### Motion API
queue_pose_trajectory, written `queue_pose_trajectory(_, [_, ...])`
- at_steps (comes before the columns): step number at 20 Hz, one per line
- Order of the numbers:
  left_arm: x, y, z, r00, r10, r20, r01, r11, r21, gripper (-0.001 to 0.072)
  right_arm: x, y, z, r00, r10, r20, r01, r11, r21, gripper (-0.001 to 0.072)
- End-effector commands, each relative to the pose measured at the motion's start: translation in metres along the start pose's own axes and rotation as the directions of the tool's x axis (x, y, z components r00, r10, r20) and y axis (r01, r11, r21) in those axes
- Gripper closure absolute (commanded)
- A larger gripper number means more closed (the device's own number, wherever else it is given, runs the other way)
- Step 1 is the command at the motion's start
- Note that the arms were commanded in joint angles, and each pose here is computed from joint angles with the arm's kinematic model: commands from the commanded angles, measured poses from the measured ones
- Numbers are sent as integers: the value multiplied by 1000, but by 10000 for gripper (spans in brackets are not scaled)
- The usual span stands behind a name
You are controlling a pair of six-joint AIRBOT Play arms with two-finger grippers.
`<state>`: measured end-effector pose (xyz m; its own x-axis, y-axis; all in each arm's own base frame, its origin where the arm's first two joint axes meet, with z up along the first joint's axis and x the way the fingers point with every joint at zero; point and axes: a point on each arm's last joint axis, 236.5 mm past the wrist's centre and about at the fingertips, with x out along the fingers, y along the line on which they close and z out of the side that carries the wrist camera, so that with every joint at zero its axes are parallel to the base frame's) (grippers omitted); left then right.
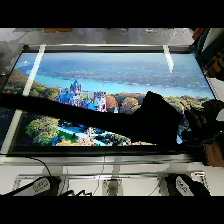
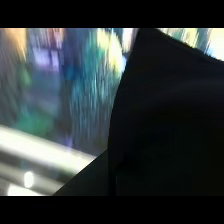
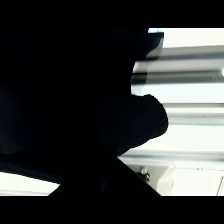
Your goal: Fold the clothes and pants, and hang the long-sleeved shirts on hangers.
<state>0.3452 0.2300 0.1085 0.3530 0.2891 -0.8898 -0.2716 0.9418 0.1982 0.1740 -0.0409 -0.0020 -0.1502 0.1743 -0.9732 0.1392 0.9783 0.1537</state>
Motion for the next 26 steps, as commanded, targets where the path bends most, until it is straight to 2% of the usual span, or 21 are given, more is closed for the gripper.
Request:
queue_pose_trajectory(1, [39,5,-80,977,-29,-212,22,999,-36,702,0,-1,-7,1000,-4,-31,4,1000,-10,692])
queue_pose_trajectory(6, [70,4,-150,923,-69,-378,38,995,-89,702,16,-20,39,984,-73,163,82,995,-49,692])
queue_pose_trajectory(12, [85,-13,-189,881,-106,-461,70,993,-95,702,29,-21,16,995,-76,65,80,996,-50,692])
queue_pose_trajectory(16, [83,2,-195,873,-39,-486,21,999,-44,701,29,-26,0,995,-97,0,97,994,-53,690])
queue_pose_trajectory(17, [85,3,-193,879,-36,-475,18,999,-43,686,30,-25,1,996,-93,2,93,994,-53,613])
queue_pose_trajectory(18, [86,4,-191,884,-32,-467,15,999,-41,490,30,-25,1,996,-89,3,89,995,-53,311])
queue_pose_trajectory(19, [86,4,-190,885,-31,-465,14,999,-40,120,30,-24,1,996,-89,2,89,995,-53,80])
queue_pose_trajectory(20, [87,5,-189,888,-28,-459,12,999,-39,14,30,-24,1,996,-89,3,89,995,-53,28])
queue_pose_trajectory(23, [89,7,-184,897,-17,-441,3,999,-33,11,25,-26,10,994,-98,40,100,994,-53,29])
queue_pose_trajectory(26, [90,4,-174,911,-10,-412,-3,1000,-31,11,-1,-19,60,965,-75,252,87,996,-37,30])
